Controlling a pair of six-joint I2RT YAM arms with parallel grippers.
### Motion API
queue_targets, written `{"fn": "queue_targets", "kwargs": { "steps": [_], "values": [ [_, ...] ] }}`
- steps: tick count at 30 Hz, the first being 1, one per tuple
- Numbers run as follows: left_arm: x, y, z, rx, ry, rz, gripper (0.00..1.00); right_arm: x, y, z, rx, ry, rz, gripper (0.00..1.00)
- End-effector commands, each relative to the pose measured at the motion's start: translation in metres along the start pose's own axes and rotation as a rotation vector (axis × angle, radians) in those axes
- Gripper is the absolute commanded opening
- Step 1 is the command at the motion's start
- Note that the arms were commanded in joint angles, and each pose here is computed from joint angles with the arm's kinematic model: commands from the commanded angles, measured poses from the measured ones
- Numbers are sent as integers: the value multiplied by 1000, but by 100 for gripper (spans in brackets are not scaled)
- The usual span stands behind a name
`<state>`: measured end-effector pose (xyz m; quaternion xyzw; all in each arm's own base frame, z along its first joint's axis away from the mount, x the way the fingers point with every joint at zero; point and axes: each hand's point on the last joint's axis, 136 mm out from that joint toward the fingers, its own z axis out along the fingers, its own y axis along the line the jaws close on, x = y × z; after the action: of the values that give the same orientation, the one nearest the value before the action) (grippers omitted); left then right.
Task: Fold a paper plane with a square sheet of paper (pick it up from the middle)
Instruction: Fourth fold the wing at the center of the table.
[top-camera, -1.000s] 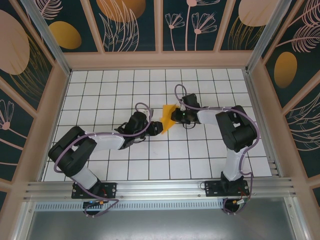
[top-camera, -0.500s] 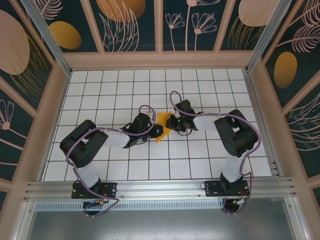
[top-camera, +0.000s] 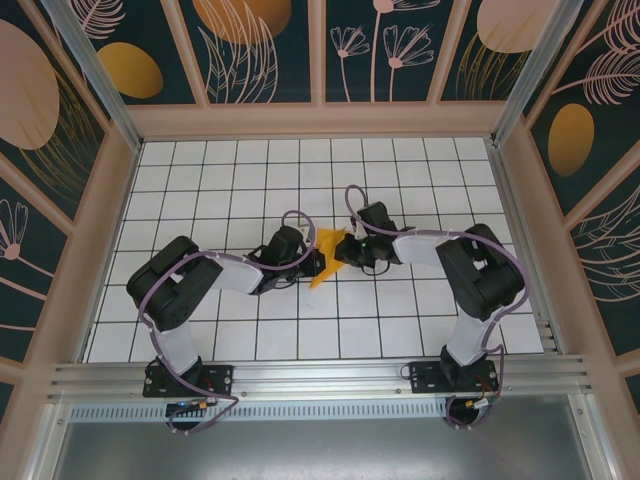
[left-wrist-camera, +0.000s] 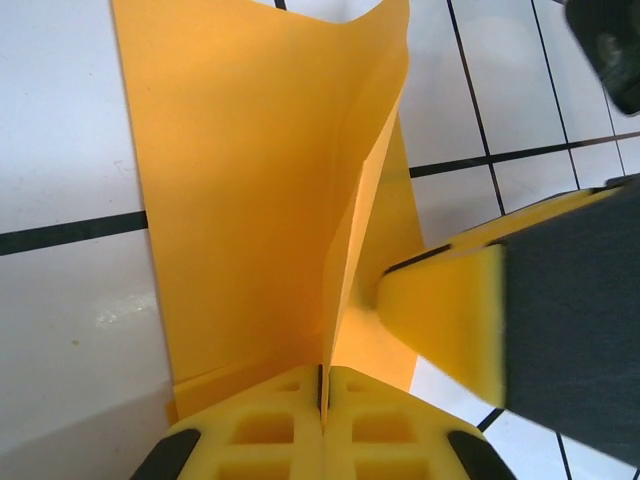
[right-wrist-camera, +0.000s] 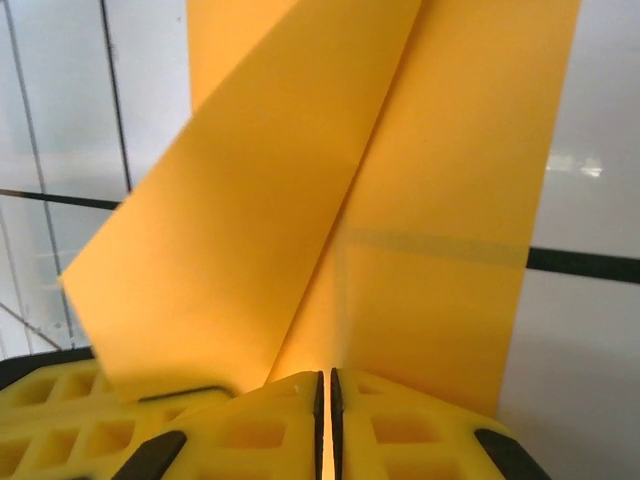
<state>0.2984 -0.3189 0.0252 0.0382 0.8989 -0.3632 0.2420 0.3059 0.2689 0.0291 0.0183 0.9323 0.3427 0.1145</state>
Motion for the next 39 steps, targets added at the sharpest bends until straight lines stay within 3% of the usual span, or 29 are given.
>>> {"fn": "queue_targets", "kwargs": {
  "steps": [1, 5, 14, 30, 39],
  "values": [
    [-2, -7, 4, 36, 5, 4, 5, -20, 17, -28, -100, -73, -64, 14],
    [1, -7, 4, 56, 14, -16, 5, -29, 29, -34, -186, -93, -91, 15],
    [2, -1, 0, 43, 9, -67, 5, -31, 38, -9, -287, -32, -93, 14],
    [7, 0, 2, 55, 23, -87, 11, -23, 28, 18, -273, 42, -86, 14],
    [4, -4, -12, 50, 15, -73, 27, -21, 12, 28, -200, 48, -57, 14]
  ]
}}
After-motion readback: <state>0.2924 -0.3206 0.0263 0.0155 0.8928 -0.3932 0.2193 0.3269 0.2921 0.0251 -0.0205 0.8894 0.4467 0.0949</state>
